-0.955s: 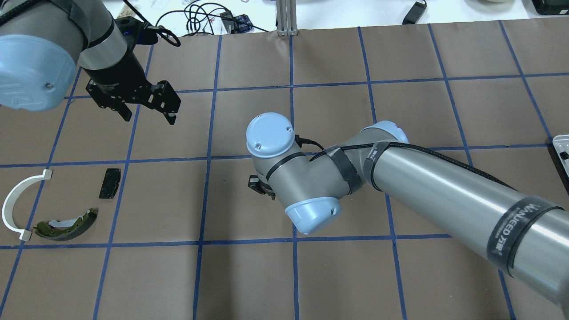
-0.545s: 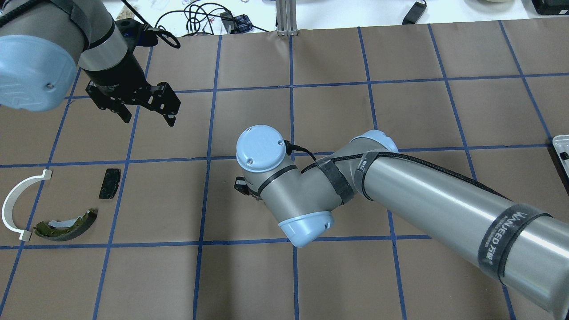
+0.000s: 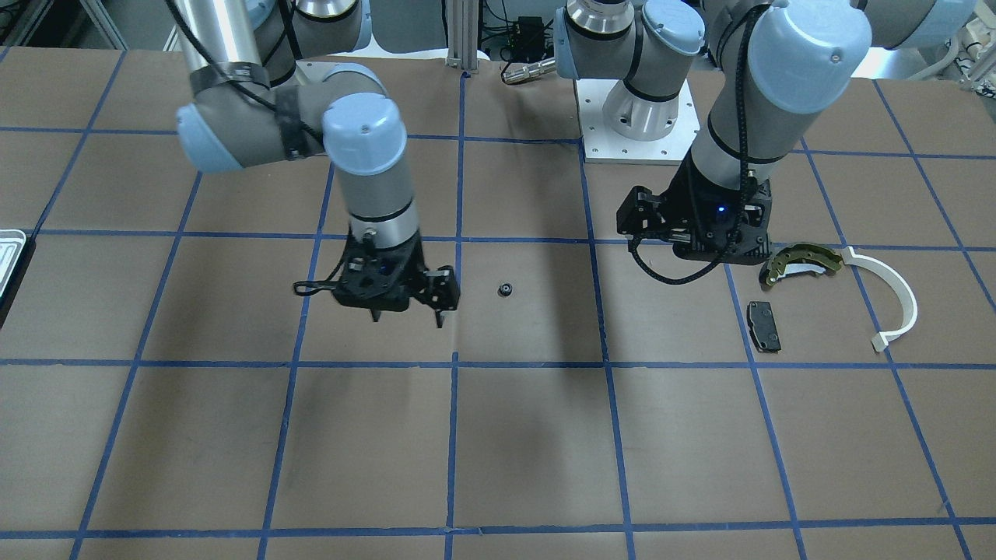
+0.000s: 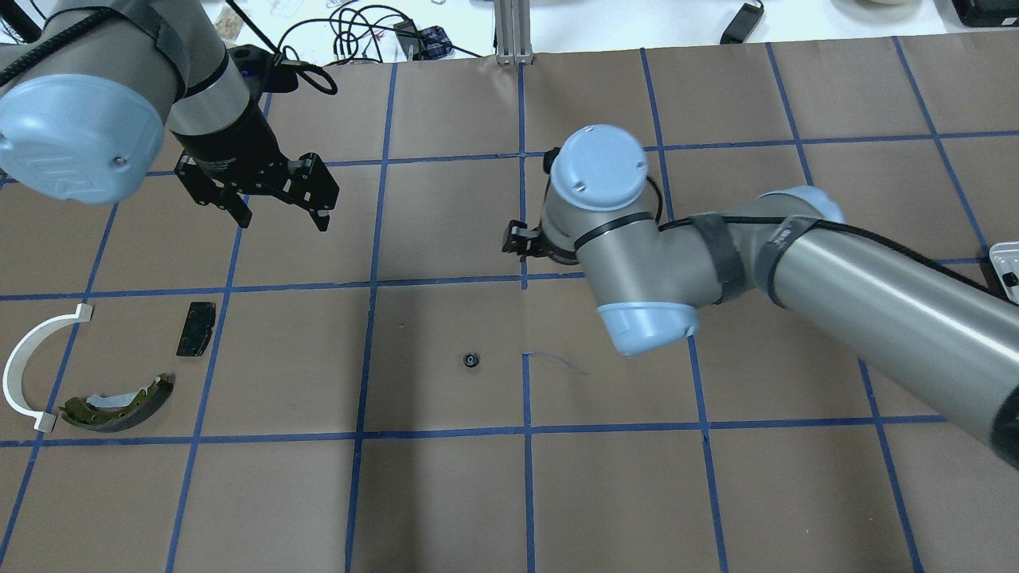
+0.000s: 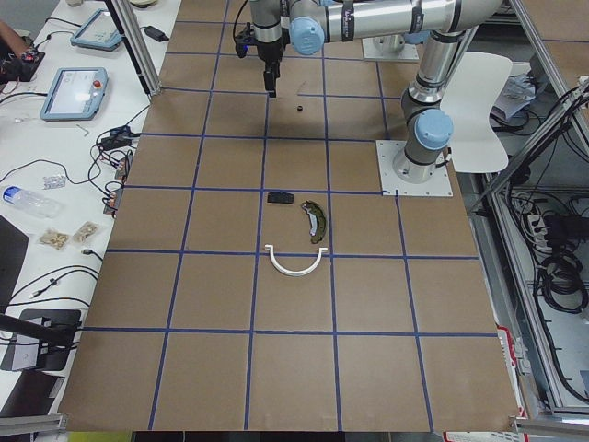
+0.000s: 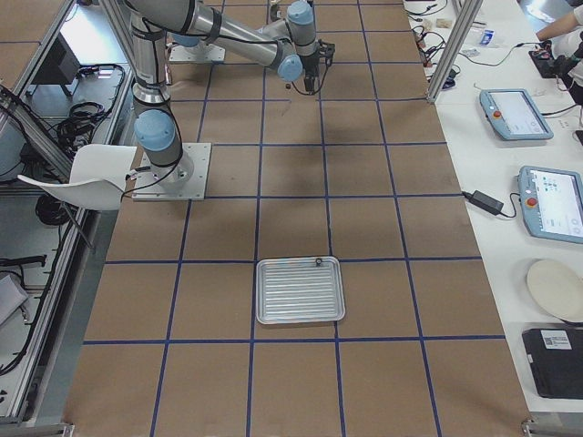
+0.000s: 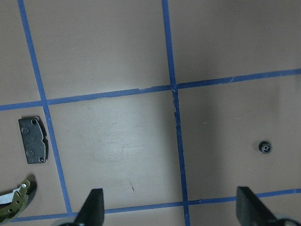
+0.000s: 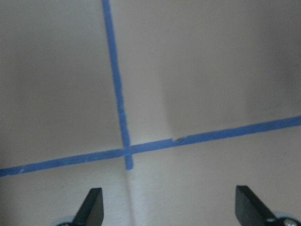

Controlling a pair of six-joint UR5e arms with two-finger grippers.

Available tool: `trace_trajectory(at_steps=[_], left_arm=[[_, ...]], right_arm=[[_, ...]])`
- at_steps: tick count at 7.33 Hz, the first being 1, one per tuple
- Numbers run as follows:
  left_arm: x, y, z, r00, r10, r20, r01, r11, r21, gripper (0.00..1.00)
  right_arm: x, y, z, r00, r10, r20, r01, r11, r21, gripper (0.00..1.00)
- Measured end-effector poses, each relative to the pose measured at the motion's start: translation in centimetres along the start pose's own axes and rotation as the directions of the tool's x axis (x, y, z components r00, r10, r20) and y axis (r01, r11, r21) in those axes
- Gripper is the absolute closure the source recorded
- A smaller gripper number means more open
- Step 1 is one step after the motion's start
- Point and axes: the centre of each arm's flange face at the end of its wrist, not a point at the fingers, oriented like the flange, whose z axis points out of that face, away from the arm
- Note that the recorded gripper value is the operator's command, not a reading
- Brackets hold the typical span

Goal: Place bearing gear from tray to pile

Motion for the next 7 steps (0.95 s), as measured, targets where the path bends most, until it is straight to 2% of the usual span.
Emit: trace_trajectory(at_steps=[1, 2, 4, 5, 7], left_arm=[[2.2, 0.4, 2.2, 1.0, -0.011, -0.004, 0.011, 1.0, -0.008, 0.0], [4.5, 0.9, 5.4, 0.999, -0.037, -0.02, 0.037, 0.999, -0.004, 0.0], [9.2, 2.3, 11.3, 0.997, -0.06, -0.055, 0.06, 0.998, -0.002, 0.0], [11.6, 3.1, 13.6, 0.997, -0.043, -0.057, 0.043, 0.999, 0.002, 0.0], [15.0, 4.0, 18.0, 0.998, -0.008, -0.058, 0.009, 1.0, 0.017, 0.02]], right_arm=[[5.0, -2.8, -0.2, 0.998, -0.053, -0.03, 0.053, 0.998, -0.027, 0.0], [10.4, -4.9, -0.3, 0.993, -0.104, -0.057, 0.099, 0.992, -0.082, 0.0], [22.0, -7.7, -1.4, 0.989, -0.125, -0.074, 0.111, 0.978, -0.175, 0.0], [28.0, -8.6, -2.1, 0.983, -0.17, -0.067, 0.154, 0.969, -0.195, 0.0], [39.0, -8.7, -3.4, 0.946, -0.321, -0.052, 0.304, 0.929, -0.212, 0.0]])
